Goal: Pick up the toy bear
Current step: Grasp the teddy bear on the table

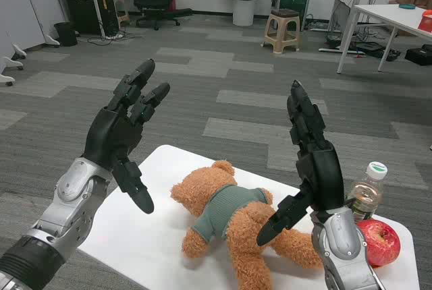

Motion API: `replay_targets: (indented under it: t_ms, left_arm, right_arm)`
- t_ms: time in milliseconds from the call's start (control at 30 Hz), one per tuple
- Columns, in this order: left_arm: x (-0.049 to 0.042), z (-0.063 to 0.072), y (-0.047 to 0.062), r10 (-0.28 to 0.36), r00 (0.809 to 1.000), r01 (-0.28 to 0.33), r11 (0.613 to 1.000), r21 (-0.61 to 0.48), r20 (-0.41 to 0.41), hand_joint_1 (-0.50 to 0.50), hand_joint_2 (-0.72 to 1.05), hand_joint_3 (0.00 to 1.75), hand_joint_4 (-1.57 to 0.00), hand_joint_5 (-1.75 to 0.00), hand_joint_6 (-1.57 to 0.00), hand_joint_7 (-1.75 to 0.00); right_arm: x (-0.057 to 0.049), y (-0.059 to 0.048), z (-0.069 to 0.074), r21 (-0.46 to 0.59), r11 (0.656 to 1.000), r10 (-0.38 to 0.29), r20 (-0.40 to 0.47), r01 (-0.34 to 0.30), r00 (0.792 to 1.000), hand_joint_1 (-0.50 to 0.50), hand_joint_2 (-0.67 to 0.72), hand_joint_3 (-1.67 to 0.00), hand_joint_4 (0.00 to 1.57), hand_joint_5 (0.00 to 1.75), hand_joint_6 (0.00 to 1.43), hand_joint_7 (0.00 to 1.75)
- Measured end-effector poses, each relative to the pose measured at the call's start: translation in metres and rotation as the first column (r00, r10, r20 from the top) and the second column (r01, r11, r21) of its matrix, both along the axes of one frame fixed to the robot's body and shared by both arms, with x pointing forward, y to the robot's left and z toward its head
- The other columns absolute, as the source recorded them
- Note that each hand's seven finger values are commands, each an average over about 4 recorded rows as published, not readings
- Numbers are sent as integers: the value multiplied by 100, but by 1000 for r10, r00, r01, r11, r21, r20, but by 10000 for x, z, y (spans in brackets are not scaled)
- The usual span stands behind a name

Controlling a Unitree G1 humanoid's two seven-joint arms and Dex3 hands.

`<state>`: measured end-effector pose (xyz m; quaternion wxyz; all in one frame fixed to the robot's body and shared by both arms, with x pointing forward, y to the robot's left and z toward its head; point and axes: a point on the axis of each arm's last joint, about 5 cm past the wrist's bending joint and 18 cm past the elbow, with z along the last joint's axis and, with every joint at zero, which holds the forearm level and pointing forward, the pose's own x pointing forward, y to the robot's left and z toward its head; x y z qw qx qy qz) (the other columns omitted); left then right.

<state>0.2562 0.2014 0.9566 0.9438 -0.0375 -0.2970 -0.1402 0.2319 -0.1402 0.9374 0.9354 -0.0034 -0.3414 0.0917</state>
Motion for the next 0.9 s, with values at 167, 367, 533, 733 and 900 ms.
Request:
replay_targets:
  t_ms: [167,367,533,733,900]
  left_arm:
    - [5,-73,-69,-15,1000,13,998,-64,-24,-48,-64,9,0,-41,0,-14]
    - [4,-84,-85,-21,999,19,997,-68,-27,-48,-64,9,0,-41,0,-14]
    - [4,-84,-85,-21,999,19,997,-68,-27,-48,-64,9,0,-41,0,-14]
    - [4,-84,-85,-21,999,19,997,-68,-27,-48,-64,9,0,-41,0,-14]
    - [4,-85,-84,-20,999,18,998,-68,-28,-48,-64,9,0,-41,0,-14]
  right_arm:
    - [15,132,26,12,999,52,7,-52,999,-46,-3,0,0,0,0,0]
    - [21,148,36,11,998,60,11,-60,998,-46,-2,0,0,0,0,0]
    - [21,148,36,11,998,60,11,-60,998,-46,-3,0,0,0,0,0]
    - [21,148,36,11,998,60,11,-60,998,-46,-3,0,0,0,0,0]
    - [21,148,36,11,998,60,11,-60,998,-46,-3,0,0,0,0,0]
